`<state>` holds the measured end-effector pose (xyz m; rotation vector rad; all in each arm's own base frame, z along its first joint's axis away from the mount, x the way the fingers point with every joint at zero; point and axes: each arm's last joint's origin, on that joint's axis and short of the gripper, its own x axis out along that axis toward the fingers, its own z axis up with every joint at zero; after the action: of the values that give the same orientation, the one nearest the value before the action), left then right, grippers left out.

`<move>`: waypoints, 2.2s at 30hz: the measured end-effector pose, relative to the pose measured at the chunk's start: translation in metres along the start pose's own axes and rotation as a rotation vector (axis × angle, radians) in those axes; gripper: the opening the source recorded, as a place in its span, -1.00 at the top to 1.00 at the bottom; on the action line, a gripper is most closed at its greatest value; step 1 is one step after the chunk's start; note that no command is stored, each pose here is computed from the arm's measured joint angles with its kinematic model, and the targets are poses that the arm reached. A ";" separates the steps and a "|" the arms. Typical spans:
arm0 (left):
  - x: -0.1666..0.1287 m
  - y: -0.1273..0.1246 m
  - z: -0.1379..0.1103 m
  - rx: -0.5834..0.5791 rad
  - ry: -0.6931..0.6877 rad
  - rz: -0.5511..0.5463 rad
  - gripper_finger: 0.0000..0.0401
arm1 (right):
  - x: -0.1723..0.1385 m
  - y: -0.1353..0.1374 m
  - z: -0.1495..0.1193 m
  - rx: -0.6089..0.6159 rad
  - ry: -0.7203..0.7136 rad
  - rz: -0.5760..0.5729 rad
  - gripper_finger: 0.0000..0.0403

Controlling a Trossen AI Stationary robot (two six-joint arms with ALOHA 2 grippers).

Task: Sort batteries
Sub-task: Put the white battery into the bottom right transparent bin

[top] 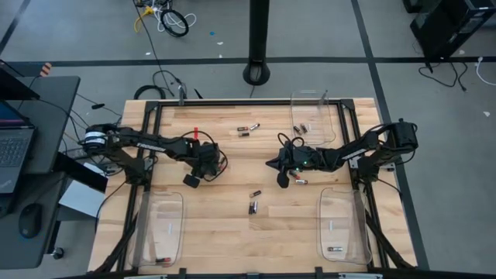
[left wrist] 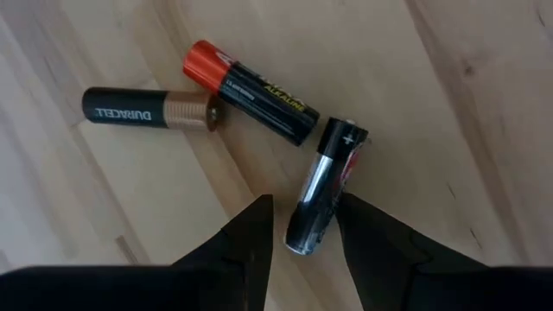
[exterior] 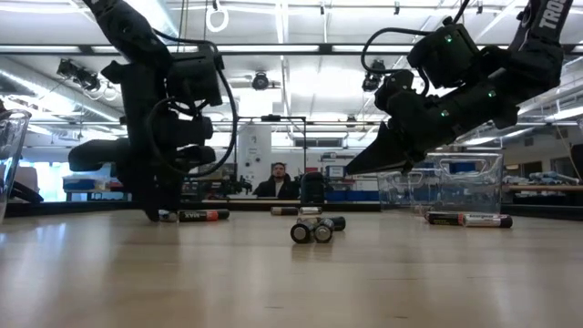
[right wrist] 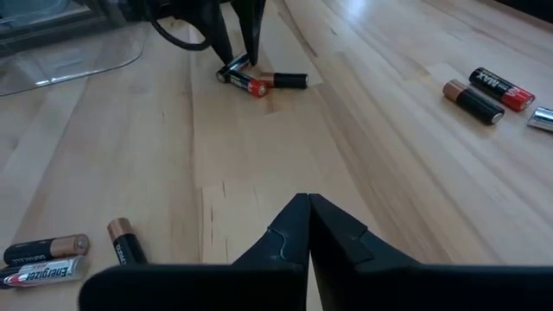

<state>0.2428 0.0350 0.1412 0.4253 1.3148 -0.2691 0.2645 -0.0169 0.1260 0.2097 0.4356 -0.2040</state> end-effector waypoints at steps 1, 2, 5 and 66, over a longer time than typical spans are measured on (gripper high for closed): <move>0.000 0.000 0.000 -0.004 0.002 -0.001 0.29 | 0.000 0.001 0.000 -0.001 0.000 0.002 0.91; 0.000 0.000 0.000 -0.010 0.005 -0.003 0.29 | 0.000 0.002 0.000 -0.003 0.001 0.005 0.91; 0.000 -0.002 -0.002 -0.057 0.021 -0.018 0.31 | 0.000 0.003 -0.001 -0.006 0.002 0.012 0.91; -0.038 0.006 0.032 -0.352 -1.328 0.107 0.77 | 0.003 0.042 0.092 -0.062 -0.490 0.218 0.48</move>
<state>0.2641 0.0244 0.1852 -0.0381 0.0195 -0.1591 0.3137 0.0009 0.2123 0.1384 -0.0686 -0.0239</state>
